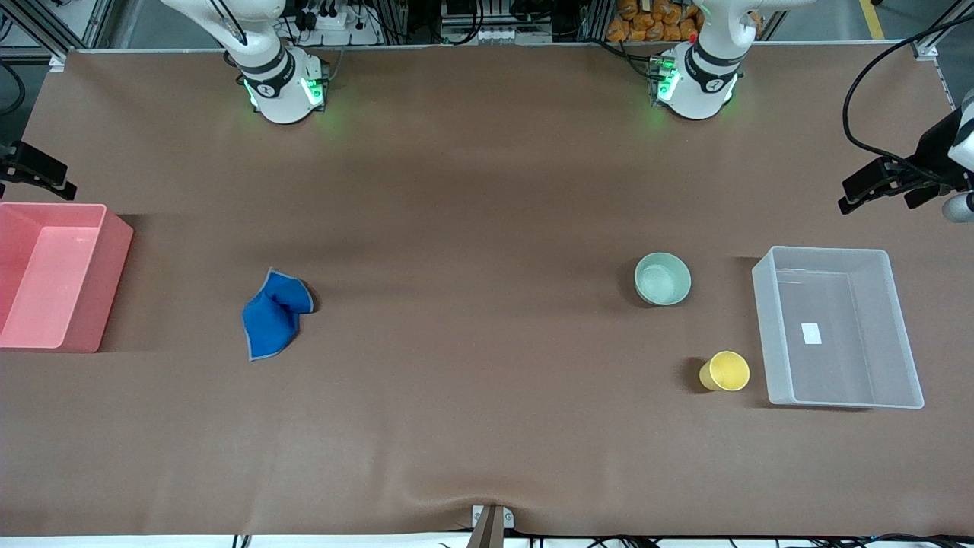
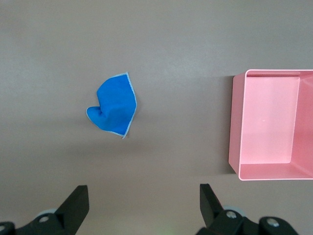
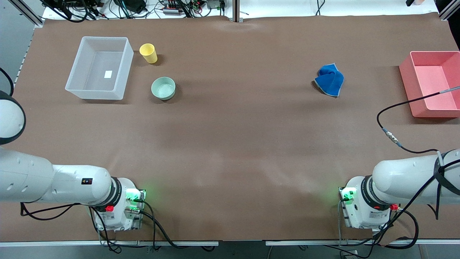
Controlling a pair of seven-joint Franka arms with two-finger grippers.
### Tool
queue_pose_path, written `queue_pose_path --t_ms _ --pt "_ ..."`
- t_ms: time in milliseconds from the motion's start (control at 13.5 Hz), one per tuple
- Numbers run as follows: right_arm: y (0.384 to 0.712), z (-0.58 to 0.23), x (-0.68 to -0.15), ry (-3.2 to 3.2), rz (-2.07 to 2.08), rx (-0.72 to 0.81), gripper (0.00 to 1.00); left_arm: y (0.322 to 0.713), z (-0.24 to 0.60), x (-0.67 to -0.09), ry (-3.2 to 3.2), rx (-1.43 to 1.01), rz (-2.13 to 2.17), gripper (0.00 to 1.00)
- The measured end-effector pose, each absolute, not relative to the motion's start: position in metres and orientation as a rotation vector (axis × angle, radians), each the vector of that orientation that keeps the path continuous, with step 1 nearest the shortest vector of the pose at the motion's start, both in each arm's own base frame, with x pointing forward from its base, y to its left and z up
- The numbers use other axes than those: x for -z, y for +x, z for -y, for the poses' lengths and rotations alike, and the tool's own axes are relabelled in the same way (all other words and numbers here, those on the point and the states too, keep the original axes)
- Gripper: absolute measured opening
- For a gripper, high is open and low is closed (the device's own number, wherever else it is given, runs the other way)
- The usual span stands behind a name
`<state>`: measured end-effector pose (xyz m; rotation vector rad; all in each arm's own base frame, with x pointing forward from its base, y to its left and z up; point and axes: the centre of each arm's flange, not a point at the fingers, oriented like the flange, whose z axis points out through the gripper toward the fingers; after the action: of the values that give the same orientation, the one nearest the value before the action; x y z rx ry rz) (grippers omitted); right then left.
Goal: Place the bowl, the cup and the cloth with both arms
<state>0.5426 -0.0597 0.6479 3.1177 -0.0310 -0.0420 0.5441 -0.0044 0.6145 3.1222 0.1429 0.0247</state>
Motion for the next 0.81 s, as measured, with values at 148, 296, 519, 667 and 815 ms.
queue_pose_path --t_ms 148,296,519,667,815 --pt "0.5426 0.0595 -0.6478 3.118 0.03 0.042 1.0 0.5433 0.0064 -0.6142 3.123 -0.015 -0.137 1.0" --pt "0.5426 0.0595 -0.6478 3.118 0.03 0.042 1.0 0.543 0.0077 -0.614 3.123 -0.01 -0.134 1.0" --pt "0.5426 0.0597 -0.6479 3.118 0.031 0.042 1.0 0.5429 0.0089 -0.6139 3.121 -0.009 -0.131 1.0" --pt "0.5426 0.0597 -0.6478 3.118 0.031 0.042 1.0 0.5429 0.0092 -0.6136 3.12 -0.006 -0.13 1.0" --pt "0.5426 0.0598 -0.6478 3.118 0.031 0.043 1.0 0.5437 0.0093 -0.6115 3.12 0.002 -0.13 1.0"
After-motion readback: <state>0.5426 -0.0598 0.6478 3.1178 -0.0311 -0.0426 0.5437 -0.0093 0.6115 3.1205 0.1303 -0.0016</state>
